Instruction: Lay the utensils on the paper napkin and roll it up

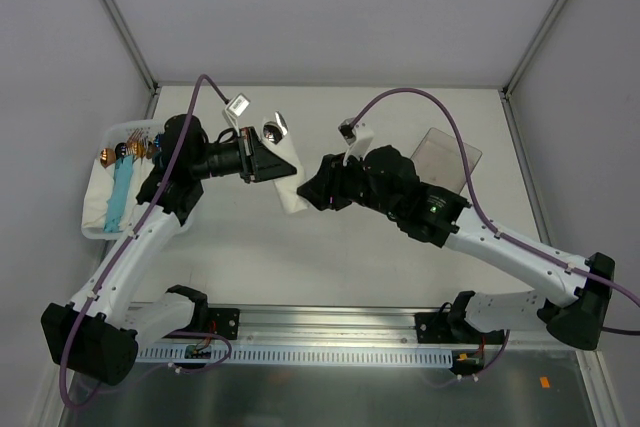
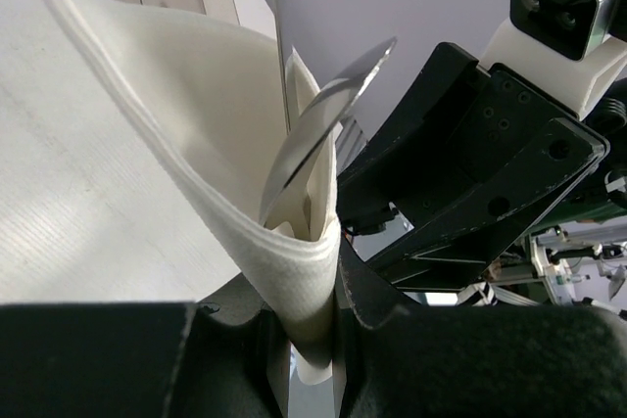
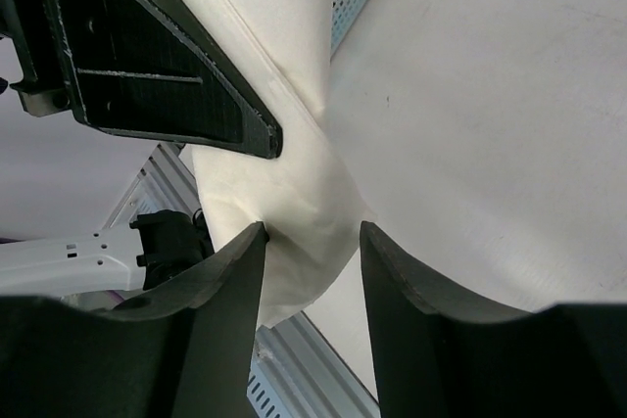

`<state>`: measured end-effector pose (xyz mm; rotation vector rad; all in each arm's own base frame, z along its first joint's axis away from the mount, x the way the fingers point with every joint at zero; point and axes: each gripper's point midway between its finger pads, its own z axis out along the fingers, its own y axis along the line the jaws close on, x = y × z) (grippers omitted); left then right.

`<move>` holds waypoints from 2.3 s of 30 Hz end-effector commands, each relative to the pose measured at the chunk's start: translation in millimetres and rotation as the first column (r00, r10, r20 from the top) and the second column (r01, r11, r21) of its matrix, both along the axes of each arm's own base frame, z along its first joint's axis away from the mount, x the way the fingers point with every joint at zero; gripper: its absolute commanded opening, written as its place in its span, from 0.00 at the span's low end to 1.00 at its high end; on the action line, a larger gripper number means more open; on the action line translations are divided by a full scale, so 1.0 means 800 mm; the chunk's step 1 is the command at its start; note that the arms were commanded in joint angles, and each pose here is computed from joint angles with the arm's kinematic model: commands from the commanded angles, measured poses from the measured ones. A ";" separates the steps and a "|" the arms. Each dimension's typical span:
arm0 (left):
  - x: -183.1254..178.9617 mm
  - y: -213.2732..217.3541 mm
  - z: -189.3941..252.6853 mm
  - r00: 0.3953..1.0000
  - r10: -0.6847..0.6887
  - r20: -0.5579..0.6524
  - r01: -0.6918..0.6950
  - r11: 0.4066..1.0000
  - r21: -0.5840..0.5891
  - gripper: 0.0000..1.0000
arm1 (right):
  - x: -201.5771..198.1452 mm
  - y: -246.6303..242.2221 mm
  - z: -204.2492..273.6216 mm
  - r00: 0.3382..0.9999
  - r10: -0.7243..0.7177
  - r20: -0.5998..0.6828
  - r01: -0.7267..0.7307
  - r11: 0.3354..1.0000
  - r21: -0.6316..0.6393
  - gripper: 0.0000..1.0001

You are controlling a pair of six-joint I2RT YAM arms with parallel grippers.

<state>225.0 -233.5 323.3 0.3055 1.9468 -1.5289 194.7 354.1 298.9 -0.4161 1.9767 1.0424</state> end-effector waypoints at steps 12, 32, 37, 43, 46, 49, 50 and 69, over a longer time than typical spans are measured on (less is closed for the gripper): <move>-0.022 -0.012 0.047 0.992 -0.128 0.017 0.129 0.975 -0.183 0.00 | -0.030 0.033 0.054 0.981 0.180 0.076 -0.191 0.965 0.180 0.47; -0.032 -0.011 0.074 0.983 -0.153 0.098 0.173 0.956 -0.237 0.00 | -0.038 0.039 0.053 0.962 0.267 0.050 -0.270 0.918 0.289 0.00; -0.039 -0.008 0.081 0.973 -0.145 0.178 0.178 0.966 -0.187 0.16 | -0.037 0.039 0.059 0.960 0.272 0.071 -0.279 0.901 0.332 0.00; -0.053 0.003 0.073 0.970 -0.111 0.215 0.141 0.982 -0.129 0.57 | -0.031 0.042 0.082 0.958 0.261 0.117 -0.285 0.881 0.378 0.00; -0.045 0.013 0.068 0.976 -0.058 0.210 0.085 0.989 -0.122 0.64 | -0.029 0.043 0.093 0.958 0.254 0.132 -0.286 0.871 0.400 0.00; -0.042 0.025 0.073 0.976 -0.020 0.216 0.049 0.990 -0.129 0.66 | -0.027 0.043 0.101 0.960 0.243 0.142 -0.280 0.861 0.423 0.00; -0.041 0.028 0.075 0.976 -0.009 0.219 0.039 0.991 -0.130 0.66 | -0.026 0.042 0.105 0.960 0.237 0.148 -0.278 0.857 0.434 0.00; -0.050 0.037 0.088 0.986 -0.031 0.166 0.080 0.950 -0.300 0.73 | 0.004 0.046 0.156 0.982 0.150 0.110 -0.185 0.715 0.675 0.00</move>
